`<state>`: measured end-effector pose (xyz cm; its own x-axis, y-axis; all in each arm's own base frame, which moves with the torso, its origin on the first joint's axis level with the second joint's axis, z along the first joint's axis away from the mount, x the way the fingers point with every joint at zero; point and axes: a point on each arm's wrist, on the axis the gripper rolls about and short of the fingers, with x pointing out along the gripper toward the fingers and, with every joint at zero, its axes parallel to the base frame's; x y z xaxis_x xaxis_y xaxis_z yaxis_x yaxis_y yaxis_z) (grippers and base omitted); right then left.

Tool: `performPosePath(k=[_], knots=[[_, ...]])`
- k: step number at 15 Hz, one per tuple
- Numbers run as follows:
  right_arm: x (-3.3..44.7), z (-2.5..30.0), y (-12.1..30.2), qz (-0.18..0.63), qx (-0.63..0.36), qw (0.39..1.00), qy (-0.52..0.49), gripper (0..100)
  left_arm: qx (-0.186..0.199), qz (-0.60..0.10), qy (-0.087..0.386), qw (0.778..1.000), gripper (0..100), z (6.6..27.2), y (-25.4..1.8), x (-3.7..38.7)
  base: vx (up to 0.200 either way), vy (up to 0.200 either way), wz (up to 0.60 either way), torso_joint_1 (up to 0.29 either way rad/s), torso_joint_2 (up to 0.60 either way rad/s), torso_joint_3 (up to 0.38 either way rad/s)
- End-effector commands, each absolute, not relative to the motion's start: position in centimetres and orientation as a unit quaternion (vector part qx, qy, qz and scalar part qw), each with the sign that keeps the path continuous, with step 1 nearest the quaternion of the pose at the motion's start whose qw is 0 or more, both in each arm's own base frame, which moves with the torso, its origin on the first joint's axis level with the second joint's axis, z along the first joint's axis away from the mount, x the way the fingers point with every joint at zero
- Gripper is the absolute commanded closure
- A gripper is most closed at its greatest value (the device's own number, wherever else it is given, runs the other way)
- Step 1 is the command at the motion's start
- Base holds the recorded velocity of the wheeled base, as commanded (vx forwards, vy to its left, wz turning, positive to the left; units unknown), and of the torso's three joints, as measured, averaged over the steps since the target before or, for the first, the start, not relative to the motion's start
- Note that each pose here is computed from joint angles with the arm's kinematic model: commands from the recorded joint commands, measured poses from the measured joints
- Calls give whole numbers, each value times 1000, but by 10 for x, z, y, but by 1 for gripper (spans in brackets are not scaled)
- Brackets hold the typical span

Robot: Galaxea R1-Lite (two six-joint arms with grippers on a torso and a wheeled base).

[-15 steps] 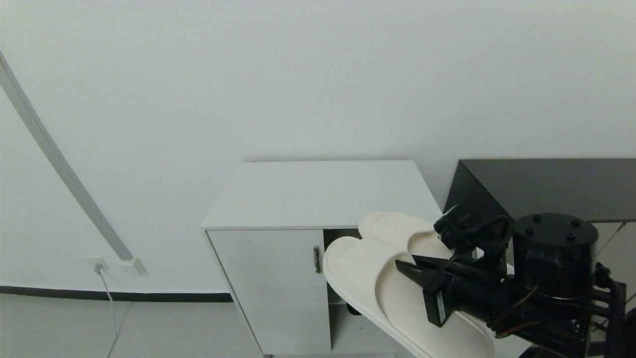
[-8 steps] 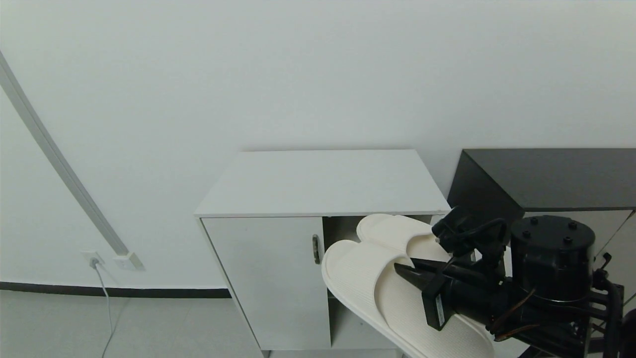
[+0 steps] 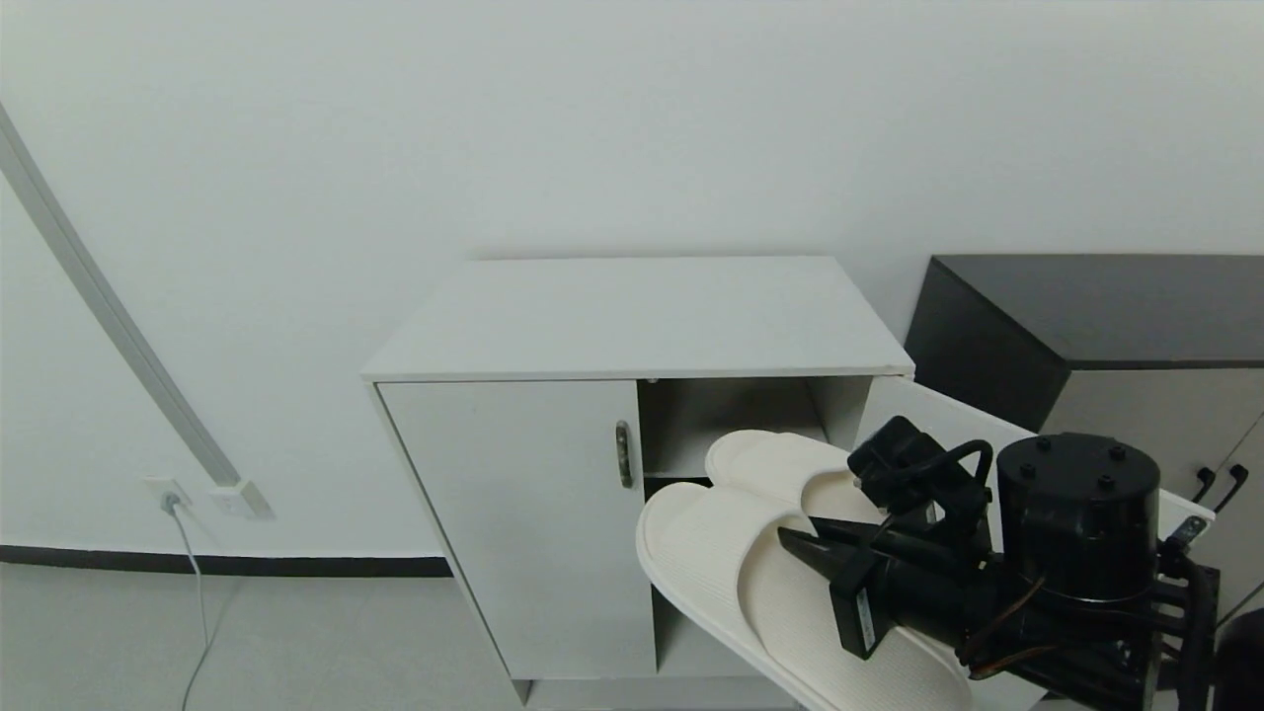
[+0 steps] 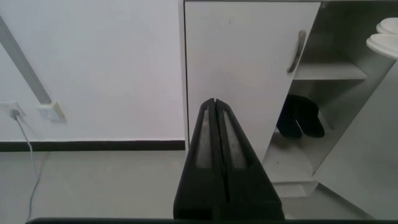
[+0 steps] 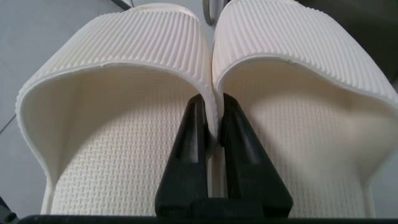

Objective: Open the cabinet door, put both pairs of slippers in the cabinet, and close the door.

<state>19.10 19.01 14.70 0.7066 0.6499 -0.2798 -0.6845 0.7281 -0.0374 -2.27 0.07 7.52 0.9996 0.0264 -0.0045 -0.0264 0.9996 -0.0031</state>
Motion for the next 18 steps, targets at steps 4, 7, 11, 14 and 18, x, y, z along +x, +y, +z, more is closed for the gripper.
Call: performPosePath(k=[4, 7, 11, 14, 18], knots=[[190, 146, 190, 364, -66, 922, 116, 100, -1, 13, 2, 1000, 100, 75, 1, -23, 0, 0, 0, -206, 529, 321], [189, 144, 190, 365, -68, 921, 120, 100, -1, 13, 2, 1000, 100, 75, 1, -23, 0, 0, 0, -180, 502, 323], [188, 143, 190, 365, -69, 920, 122, 100, -1, 13, 3, 1000, 100, 75, 1, -23, 0, 0, 0, -154, 481, 325], [188, 142, 189, 365, -69, 920, 123, 100, -1, 13, 2, 1000, 100, 75, 1, -23, 0, 0, 0, -129, 470, 343], [186, 140, 190, 369, -71, 918, 126, 100, -1, 14, 2, 1000, 100, 75, 1, -23, 0, 0, 0, -94, 452, 353]])
